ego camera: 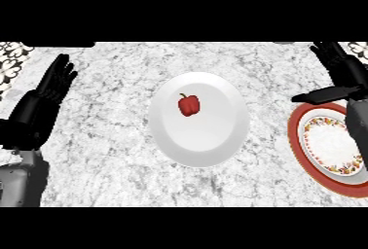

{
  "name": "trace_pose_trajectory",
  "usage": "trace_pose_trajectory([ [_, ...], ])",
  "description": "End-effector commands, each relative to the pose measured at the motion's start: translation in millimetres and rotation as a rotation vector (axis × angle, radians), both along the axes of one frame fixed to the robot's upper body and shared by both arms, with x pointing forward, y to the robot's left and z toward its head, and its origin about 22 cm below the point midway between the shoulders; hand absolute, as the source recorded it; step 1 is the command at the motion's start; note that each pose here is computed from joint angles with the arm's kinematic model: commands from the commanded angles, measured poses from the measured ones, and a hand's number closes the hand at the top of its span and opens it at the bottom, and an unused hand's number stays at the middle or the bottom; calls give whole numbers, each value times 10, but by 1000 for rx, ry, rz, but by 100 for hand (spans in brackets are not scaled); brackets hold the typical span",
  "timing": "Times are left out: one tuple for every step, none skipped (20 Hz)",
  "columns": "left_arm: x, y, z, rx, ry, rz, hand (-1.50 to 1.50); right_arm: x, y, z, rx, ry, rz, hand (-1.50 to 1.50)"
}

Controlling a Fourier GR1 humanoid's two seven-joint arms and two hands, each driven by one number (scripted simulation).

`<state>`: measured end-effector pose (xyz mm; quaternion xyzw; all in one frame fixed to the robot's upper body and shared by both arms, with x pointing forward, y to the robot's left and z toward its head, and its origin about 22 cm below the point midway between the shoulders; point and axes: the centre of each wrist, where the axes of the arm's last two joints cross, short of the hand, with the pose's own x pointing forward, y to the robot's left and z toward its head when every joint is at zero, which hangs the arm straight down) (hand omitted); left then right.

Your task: Pick the bell pepper from the plate and place it in the plate

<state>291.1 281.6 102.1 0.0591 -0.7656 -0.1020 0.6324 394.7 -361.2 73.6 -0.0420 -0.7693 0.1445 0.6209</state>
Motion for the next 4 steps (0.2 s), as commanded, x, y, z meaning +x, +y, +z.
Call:
trace_pose_trajectory([
  [14,-125,-87,11,-3,-12,0,-43,-216,-71,-12,-30,-4,-150],
  [130,-108,119,-3,-8,0,0,-33,-406,159,-35,-30,7,-150],
  [235,-272,-117,12,-8,1,0,6,-141,30,-31,-50,-9,-150],
  [-5,-37,-106,7,3,-5,0,-84,-320,26,-58,-53,-24,-150],
])
